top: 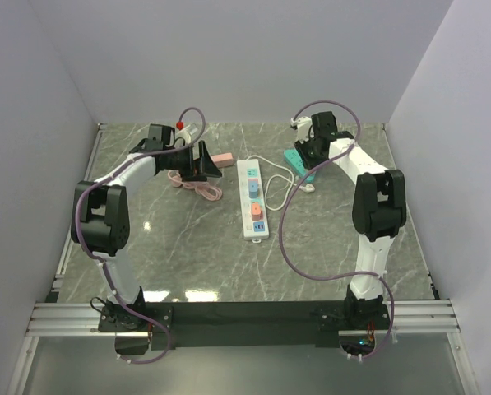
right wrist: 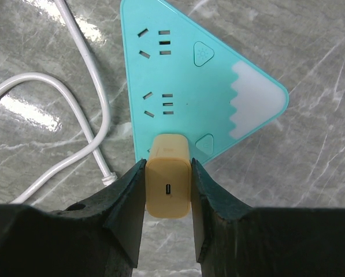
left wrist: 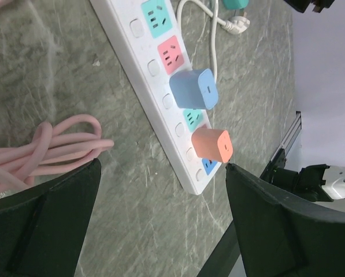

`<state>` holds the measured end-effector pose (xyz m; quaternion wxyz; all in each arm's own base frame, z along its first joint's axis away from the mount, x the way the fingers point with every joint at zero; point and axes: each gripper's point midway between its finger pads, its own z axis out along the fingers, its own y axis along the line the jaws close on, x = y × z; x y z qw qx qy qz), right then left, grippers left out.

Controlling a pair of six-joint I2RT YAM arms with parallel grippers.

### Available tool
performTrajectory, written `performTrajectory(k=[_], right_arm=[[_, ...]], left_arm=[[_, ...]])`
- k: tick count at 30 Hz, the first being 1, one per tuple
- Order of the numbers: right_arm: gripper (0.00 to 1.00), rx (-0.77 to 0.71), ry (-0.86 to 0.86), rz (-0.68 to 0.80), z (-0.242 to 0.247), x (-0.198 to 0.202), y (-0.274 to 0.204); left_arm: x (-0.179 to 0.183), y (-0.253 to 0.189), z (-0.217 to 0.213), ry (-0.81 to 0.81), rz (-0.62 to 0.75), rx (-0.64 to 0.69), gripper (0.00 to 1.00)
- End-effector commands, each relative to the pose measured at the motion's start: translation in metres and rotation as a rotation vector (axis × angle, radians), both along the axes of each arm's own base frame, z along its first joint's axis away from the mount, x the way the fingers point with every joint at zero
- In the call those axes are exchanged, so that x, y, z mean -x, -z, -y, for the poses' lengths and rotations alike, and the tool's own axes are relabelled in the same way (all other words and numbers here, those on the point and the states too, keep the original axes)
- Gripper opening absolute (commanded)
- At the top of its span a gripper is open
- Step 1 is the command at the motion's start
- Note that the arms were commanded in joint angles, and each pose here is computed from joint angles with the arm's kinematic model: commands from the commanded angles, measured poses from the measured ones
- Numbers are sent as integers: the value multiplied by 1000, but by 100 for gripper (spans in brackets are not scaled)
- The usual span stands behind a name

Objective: Insert the plug

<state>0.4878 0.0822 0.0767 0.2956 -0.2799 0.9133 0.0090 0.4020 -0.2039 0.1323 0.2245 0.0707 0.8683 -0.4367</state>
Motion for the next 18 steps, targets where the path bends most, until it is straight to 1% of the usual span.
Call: performTrajectory(k=[1,4,7,8,10,11,13,15,16,18], right_arm=[[0,59,52,-415,17,89,72],[0,49,71,-420,16,90,73],[0,-15,79,-389,6,82,66],[11,-43,74,-379,0,79,63],[23,-73,85,-336,-4,69,53],[32,-86,82,-325,-7,67,49],[36,-105,85,-285,-10,58,38],[48,-127,88,-256,-14,52,28],[57,-140,87,-225,-16,46,18],[85,-151,85,-192,-17,40,10]], left_arm=[[-10,-30,3,15,89,5,95],[-11,-31,4,23,87,9,95],[-12,-34,2,18,95,-5,96],[-13,-34,2,15,97,-10,96],[-12,-36,1,11,99,-13,97],[-12,-37,1,12,102,-11,96],[-13,-40,1,8,107,-11,96],[-12,-45,1,3,118,-9,97],[-13,-47,0,1,124,-10,97],[-13,-52,0,-3,133,-9,97]])
